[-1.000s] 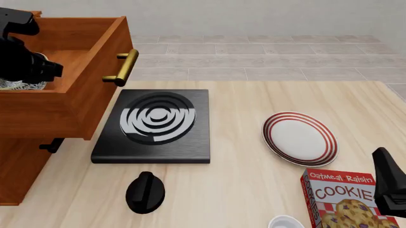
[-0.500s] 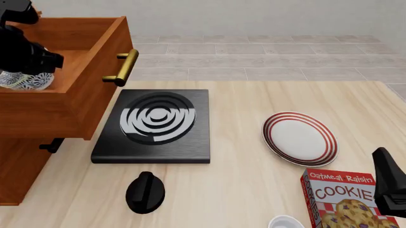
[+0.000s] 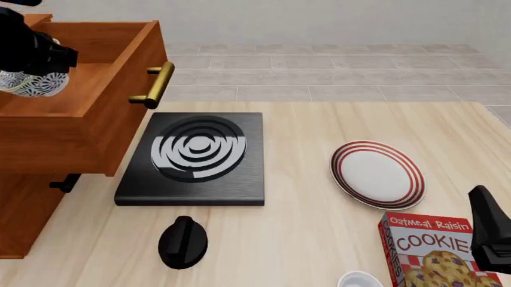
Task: Pick the akita bowl in the top layer of the wooden cabinet and place it on the plate.
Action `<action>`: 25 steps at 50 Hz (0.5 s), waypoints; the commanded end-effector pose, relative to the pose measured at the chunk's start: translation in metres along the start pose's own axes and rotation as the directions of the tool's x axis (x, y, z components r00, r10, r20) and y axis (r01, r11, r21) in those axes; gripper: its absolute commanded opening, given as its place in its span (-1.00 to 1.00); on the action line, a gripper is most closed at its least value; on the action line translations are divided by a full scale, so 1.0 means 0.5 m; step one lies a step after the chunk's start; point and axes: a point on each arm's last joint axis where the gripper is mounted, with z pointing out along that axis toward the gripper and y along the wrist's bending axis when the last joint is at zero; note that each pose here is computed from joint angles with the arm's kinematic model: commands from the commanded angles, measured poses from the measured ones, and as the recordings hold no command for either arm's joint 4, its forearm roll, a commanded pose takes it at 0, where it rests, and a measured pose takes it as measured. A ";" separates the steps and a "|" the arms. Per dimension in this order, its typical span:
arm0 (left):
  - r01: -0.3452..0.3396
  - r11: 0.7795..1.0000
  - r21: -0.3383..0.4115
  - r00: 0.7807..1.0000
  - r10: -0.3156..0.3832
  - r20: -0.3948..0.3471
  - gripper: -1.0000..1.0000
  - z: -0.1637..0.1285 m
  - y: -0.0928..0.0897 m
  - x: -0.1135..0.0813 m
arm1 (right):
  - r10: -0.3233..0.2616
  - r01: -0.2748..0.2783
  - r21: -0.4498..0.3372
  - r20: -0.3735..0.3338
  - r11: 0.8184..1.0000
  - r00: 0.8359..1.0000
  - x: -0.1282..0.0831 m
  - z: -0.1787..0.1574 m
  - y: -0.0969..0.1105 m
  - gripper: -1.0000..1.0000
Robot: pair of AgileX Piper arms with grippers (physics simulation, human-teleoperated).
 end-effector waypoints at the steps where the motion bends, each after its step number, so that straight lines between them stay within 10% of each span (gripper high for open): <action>1: -0.012 1.000 0.009 0.999 0.011 0.042 -1.00 -0.022 -0.008 -0.021 | -0.001 0.001 -0.001 0.000 1.000 1.000 0.000 0.000 0.000 1.00; 25: -0.047 0.998 0.028 0.984 0.042 0.172 -1.00 -0.082 -0.025 -0.082 | -0.003 0.003 0.002 0.002 1.000 1.000 -0.002 0.000 0.000 1.00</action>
